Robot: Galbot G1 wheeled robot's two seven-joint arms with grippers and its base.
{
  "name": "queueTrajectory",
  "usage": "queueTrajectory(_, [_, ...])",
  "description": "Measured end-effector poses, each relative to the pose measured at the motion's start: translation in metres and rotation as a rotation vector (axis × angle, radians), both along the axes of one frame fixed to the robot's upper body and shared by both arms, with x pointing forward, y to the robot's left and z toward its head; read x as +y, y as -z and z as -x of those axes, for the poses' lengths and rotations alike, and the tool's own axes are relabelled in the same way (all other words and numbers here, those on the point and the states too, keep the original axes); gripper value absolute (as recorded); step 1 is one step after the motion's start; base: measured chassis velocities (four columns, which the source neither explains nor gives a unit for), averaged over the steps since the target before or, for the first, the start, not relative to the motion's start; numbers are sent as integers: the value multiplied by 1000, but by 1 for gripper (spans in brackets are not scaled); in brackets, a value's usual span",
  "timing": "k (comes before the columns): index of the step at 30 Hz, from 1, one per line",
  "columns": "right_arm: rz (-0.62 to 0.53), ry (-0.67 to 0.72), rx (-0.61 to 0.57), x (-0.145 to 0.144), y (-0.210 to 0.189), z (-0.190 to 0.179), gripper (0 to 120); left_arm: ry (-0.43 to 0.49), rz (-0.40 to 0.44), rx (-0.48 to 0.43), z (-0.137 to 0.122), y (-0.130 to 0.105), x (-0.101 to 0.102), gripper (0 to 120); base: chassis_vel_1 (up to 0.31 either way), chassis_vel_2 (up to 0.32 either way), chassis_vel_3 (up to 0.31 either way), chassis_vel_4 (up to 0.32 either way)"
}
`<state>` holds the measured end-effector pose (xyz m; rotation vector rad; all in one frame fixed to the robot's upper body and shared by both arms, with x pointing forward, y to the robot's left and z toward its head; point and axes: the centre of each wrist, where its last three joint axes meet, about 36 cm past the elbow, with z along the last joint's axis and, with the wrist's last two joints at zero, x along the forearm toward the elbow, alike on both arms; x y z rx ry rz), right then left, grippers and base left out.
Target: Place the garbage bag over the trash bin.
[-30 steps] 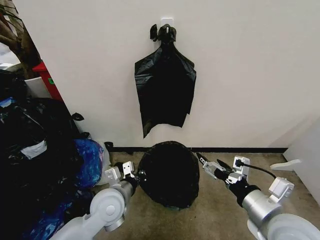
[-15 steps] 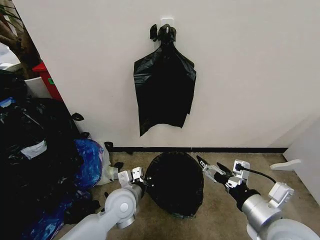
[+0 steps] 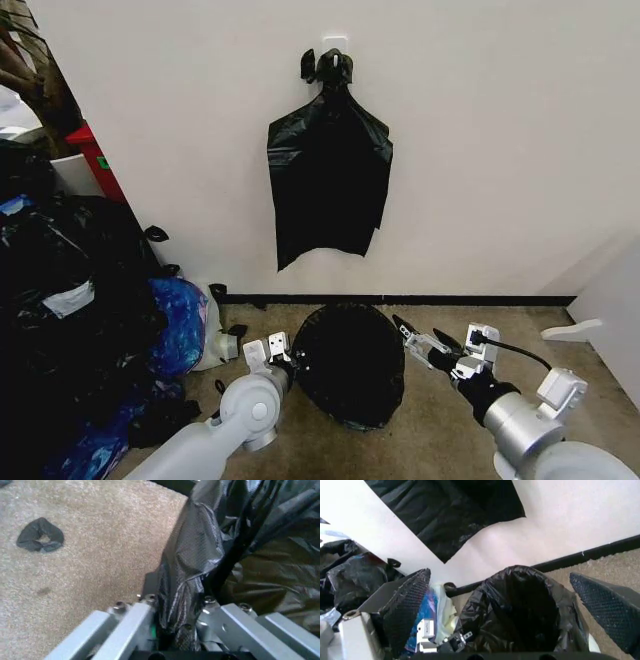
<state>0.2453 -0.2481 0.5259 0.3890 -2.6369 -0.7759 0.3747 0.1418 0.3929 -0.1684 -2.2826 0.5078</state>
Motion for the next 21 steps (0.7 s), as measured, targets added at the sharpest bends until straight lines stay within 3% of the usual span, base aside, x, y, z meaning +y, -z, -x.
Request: queueTrajectory(21, [-9,-22,-7,2,-1,-2,100,16,11,-67,15,-29,13,87,0,0,0,0])
